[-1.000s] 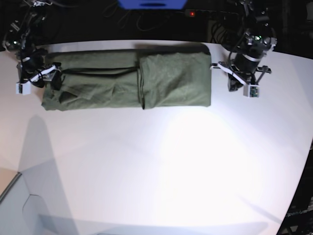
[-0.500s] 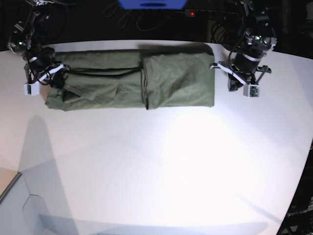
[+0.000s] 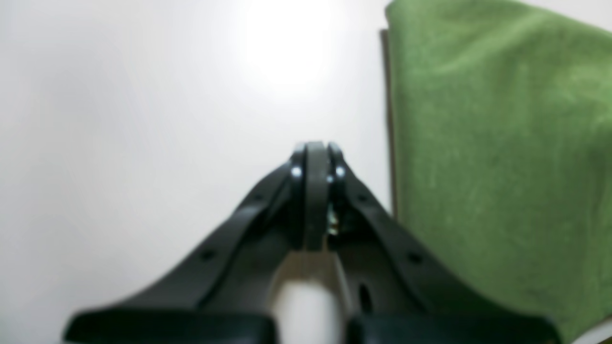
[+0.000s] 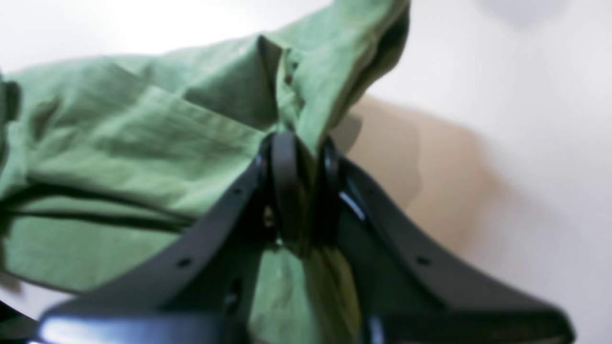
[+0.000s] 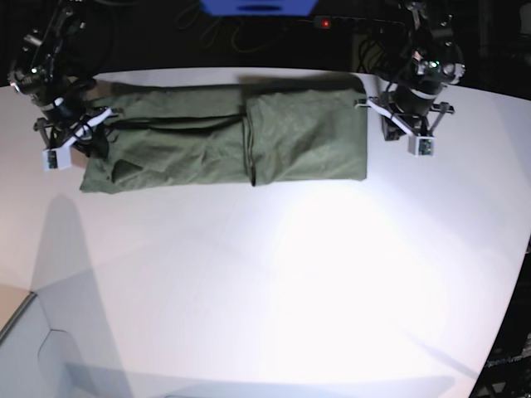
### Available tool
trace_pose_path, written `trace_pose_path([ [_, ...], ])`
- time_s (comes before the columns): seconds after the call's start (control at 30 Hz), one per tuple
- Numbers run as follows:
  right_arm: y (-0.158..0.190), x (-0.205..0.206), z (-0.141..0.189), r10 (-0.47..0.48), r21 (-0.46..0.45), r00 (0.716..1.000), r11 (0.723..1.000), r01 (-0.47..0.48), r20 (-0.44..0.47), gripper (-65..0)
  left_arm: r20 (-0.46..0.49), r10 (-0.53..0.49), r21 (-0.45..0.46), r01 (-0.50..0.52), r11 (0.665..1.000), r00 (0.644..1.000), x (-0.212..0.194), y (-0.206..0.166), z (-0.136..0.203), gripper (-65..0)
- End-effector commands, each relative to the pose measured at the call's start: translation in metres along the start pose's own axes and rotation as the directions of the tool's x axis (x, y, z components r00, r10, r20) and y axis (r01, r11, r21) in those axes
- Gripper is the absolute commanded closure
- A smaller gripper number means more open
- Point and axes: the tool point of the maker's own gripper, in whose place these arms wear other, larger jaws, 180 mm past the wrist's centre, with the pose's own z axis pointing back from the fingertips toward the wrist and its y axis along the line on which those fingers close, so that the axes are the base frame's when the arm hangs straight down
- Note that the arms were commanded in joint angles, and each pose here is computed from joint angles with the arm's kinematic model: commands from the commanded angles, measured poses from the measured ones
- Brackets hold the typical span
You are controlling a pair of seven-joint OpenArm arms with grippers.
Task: Layout the t-shirt on the table in an organized manner, then fold the t-shirt properly
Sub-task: 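Lift the strip end with the right gripper and fold it over onto the left half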
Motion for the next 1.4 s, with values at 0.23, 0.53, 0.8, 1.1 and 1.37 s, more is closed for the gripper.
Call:
trace_pose_path([
  [0.23,0.019,0.035,0.019,0.052,0.011,0.992,0.998,-0.054,0.116,0.0,0.028,-0.001,-0.004,0.002,1.000,1.000,0.008,0.000,-0.001,-0.1],
  [0.53,0.056,0.036,0.028,0.096,0.080,0.987,0.991,-0.107,0.126,0.0,-0.044,-0.003,-0.057,0.001,0.998,0.999,-0.016,-0.018,-0.015,-0.1],
  [0.8,0.097,0.038,0.030,0.132,0.179,0.981,0.971,-0.156,0.140,0.0,-0.046,-0.010,-0.069,0.006,0.998,0.999,-0.016,-0.023,-0.016,-0.1],
  [1.1,0.165,0.032,0.028,0.191,0.382,0.967,0.892,-0.242,0.166,0.0,-0.046,-0.009,-0.068,0.006,0.998,0.999,-0.016,-0.023,-0.016,-0.1],
  [1.37,0.221,0.044,0.025,0.212,0.509,0.950,0.805,-0.303,0.230,0.0,-0.046,-0.009,-0.068,0.006,0.998,0.999,-0.016,-0.023,-0.016,-0.1],
])
